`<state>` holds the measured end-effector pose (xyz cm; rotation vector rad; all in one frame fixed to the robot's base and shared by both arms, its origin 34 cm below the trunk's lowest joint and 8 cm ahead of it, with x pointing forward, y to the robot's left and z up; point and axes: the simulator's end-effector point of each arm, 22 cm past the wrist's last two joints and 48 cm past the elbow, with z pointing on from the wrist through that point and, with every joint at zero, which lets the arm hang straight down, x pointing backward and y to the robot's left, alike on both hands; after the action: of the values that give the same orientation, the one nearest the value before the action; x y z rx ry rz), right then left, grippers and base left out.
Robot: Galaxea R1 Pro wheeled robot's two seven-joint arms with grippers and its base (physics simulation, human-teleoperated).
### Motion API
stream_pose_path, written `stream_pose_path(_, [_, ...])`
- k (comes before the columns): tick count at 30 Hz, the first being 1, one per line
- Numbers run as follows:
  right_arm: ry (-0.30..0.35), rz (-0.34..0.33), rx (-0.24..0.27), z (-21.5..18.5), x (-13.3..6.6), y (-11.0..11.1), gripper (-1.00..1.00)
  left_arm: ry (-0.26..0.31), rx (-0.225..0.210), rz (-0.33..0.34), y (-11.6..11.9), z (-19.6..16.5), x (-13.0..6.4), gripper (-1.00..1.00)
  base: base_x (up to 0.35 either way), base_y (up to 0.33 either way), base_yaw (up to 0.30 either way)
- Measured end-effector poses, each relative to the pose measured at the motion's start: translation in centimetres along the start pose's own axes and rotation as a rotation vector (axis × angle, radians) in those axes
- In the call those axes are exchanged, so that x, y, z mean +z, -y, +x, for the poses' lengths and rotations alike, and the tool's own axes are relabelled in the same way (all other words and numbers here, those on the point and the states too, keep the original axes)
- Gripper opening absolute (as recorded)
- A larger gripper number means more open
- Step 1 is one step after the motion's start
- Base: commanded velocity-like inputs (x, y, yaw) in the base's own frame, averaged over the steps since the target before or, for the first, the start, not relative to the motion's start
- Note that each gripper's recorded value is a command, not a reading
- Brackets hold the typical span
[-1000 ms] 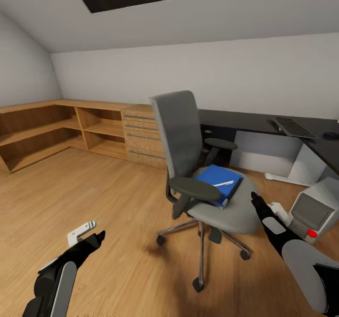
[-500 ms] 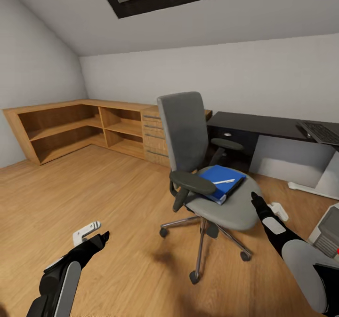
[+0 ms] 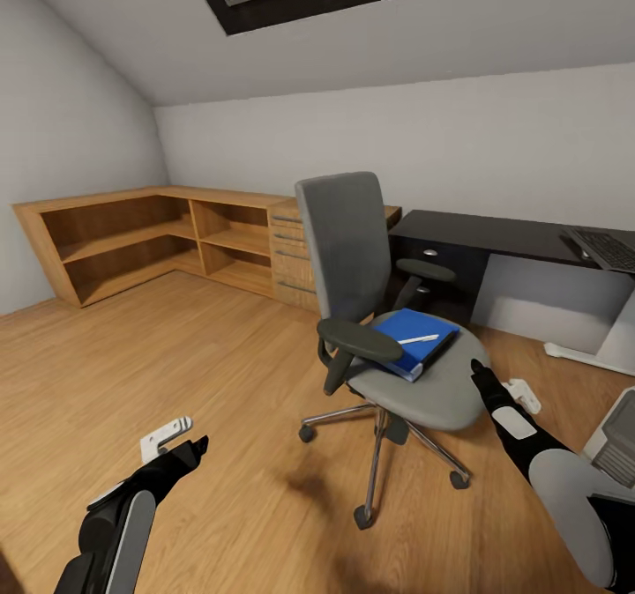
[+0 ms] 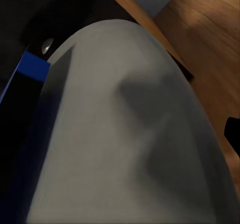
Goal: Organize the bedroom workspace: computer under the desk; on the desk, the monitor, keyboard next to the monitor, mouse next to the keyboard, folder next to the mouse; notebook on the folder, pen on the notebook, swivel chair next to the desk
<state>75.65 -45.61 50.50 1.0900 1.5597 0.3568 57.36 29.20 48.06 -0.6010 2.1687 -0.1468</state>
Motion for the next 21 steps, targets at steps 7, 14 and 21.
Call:
stream_pose_path(7, [0.012,0.009,0.002,-1.1,0.1,0.6,1.0,-0.001,0.0,0.0,0.0,0.0,0.0,1.0,0.0,0.0,0.0])
stream_pose_path(14, [0.041,0.03,0.016,-3.4,0.2,2.1,1.0,0.0,0.001,-0.001,-0.1,0.0,0.0,1.0,0.0,0.0,0.0])
stream_pose_path(21, [0.056,0.05,0.069,-4.5,0.2,3.1,1.0,0.0,0.001,-0.001,-0.1,0.0,0.0,1.0,0.0,0.0,0.0])
